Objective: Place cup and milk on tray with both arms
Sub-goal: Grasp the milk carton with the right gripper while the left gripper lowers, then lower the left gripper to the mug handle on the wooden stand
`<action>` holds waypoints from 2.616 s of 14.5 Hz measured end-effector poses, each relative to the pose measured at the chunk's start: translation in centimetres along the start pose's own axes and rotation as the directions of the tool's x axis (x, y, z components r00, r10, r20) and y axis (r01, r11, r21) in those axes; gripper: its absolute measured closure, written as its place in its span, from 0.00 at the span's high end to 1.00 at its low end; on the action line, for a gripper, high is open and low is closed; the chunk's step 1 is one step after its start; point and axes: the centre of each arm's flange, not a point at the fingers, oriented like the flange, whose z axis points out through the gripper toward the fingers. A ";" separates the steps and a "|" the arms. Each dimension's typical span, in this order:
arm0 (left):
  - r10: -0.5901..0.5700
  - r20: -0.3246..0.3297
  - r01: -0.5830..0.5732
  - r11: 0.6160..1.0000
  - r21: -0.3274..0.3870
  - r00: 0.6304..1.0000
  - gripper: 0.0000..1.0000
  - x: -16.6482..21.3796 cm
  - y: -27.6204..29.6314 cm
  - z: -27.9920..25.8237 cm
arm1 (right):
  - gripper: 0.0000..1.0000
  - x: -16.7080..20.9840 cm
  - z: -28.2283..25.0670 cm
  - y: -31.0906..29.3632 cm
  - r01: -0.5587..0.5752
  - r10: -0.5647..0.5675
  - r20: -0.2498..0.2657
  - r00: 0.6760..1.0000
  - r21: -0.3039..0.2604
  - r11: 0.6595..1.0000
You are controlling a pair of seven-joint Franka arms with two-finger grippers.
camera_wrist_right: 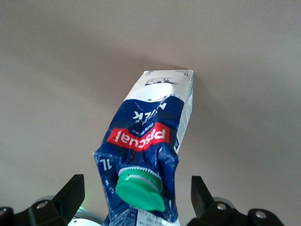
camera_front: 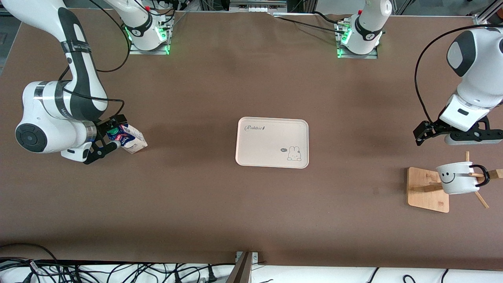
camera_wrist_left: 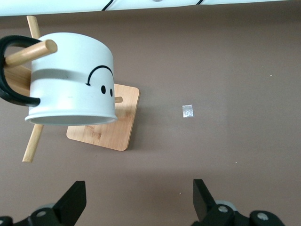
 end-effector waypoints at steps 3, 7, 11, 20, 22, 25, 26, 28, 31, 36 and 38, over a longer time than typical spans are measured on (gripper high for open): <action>-0.003 -0.107 0.002 1.000 -0.008 0.994 1.00 -2.1 0.0 1.2 | 1.00 0.1 0.3 0.1 0.015 -0.015 -0.008 1.000 -0.005 1.000; -0.014 -0.125 0.013 1.000 -0.010 0.992 1.00 -5.0 -0.5 3.3 | 1.00 0.3 0.3 0.2 0.038 -0.039 -0.026 0.999 -0.015 0.999; -0.009 -0.330 0.001 1.000 -0.027 0.944 1.00 -7.0 0.2 2.9 | 1.00 0.4 0.5 0.3 0.079 -0.079 -0.035 0.996 -0.023 0.997; -0.048 -0.504 0.030 0.999 -0.045 0.862 1.00 -12.3 -1.1 5.0 | 1.00 0.0 1.1 1.0 0.132 -0.132 -0.025 0.991 -0.018 0.991; -0.050 -0.541 0.029 0.998 -0.046 0.840 1.00 -12.2 -1.1 4.4 | 1.00 -0.4 1.3 1.7 0.124 -0.124 -0.024 0.992 -0.015 0.992; -0.051 -0.589 0.027 0.998 -0.050 0.806 1.00 -12.0 -1.1 3.8 | 1.00 -0.6 1.6 2.2 0.119 -0.119 -0.020 0.993 -0.009 0.993; -0.052 -0.594 0.027 0.998 -0.051 0.802 1.00 -12.0 -1.1 3.8 | 1.00 -0.5 1.7 2.2 0.119 -0.119 -0.018 0.993 -0.008 0.993; -0.053 -0.595 0.027 0.998 -0.052 0.802 1.00 -12.0 -1.1 4.0 | 0.93 -0.4 2.1 2.1 0.120 -0.120 -0.013 0.993 -0.005 0.993; -0.057 -0.602 0.028 0.998 -0.057 0.797 1.00 -11.2 -1.2 4.7 | 0.59 -0.2 2.2 1.9 0.125 -0.125 -0.012 0.992 -0.005 0.992; -0.075 -0.605 0.050 0.997 -0.059 0.793 1.00 -8.9 -2.4 6.1 | 0.35 -0.1 2.1 1.7 0.125 -0.125 -0.014 0.992 -0.003 0.992; -0.078 -0.607 0.053 0.997 -0.060 0.791 1.00 -8.2 -2.6 6.4 | 0.35 -0.1 2.1 1.7 0.112 -0.112 -0.014 0.994 -0.002 0.994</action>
